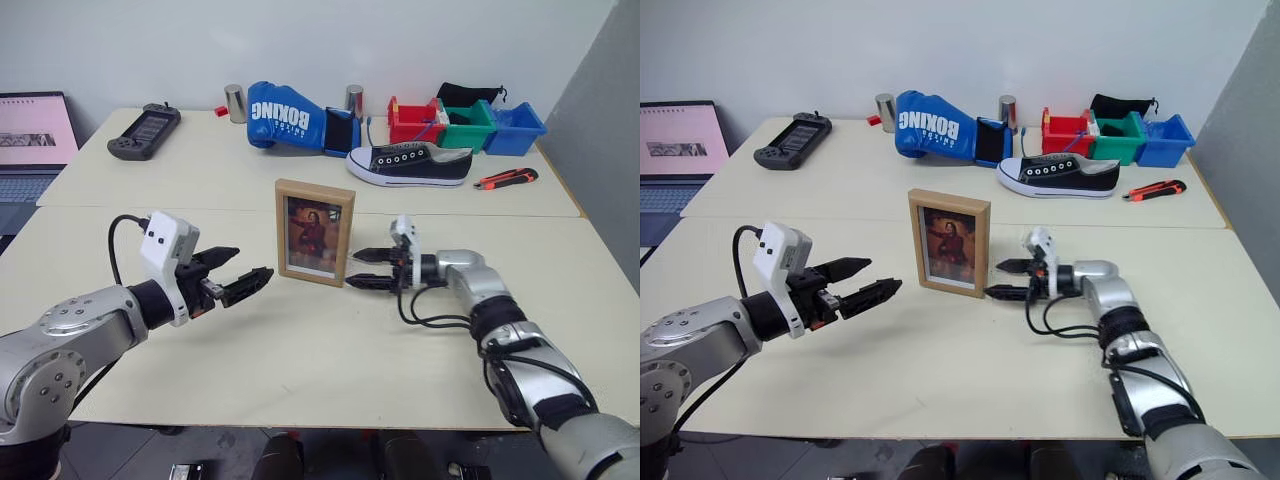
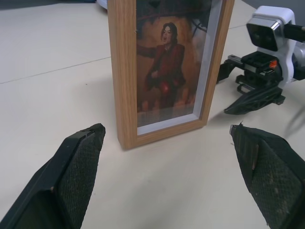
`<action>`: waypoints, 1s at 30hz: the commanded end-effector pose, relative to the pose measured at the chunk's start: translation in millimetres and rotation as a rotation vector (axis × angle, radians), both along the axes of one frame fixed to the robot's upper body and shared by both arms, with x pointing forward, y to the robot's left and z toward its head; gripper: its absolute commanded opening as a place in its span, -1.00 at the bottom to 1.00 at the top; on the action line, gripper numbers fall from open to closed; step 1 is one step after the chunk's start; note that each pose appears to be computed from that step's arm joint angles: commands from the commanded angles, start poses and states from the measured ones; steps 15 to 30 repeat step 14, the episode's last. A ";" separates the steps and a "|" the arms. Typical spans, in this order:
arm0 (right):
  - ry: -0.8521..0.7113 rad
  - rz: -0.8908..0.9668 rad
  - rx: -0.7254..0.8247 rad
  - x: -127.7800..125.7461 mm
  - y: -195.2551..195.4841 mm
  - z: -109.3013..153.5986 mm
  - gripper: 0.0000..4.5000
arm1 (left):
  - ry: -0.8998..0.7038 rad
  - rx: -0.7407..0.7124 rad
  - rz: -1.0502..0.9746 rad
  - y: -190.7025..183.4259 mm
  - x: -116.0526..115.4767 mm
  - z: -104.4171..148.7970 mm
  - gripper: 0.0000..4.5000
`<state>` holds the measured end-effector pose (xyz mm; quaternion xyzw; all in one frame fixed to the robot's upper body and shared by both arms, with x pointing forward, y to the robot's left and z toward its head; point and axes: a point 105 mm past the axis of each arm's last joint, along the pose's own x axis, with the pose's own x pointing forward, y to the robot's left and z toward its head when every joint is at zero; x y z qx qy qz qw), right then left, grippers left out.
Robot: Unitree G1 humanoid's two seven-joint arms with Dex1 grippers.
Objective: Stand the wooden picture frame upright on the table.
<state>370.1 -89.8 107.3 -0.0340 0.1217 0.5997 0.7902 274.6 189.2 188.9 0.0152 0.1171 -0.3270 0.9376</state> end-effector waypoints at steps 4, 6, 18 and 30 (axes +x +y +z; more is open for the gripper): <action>-0.115 -0.098 -0.153 -15.1 -47.8 38.8 0.98 | -0.034 0.034 -0.030 10.4 3.8 12.0 1.00; -0.131 -0.134 -0.152 -23.5 -51.7 69.9 0.98 | -0.037 0.058 -0.031 20.0 7.7 18.2 1.00; -0.146 -0.172 -0.105 -54.2 -27.7 125.3 0.98 | -0.062 0.091 -0.096 37.3 18.9 44.9 1.00; -0.146 -0.172 -0.105 -54.2 -27.7 125.3 0.98 | -0.062 0.091 -0.096 37.3 18.9 44.9 1.00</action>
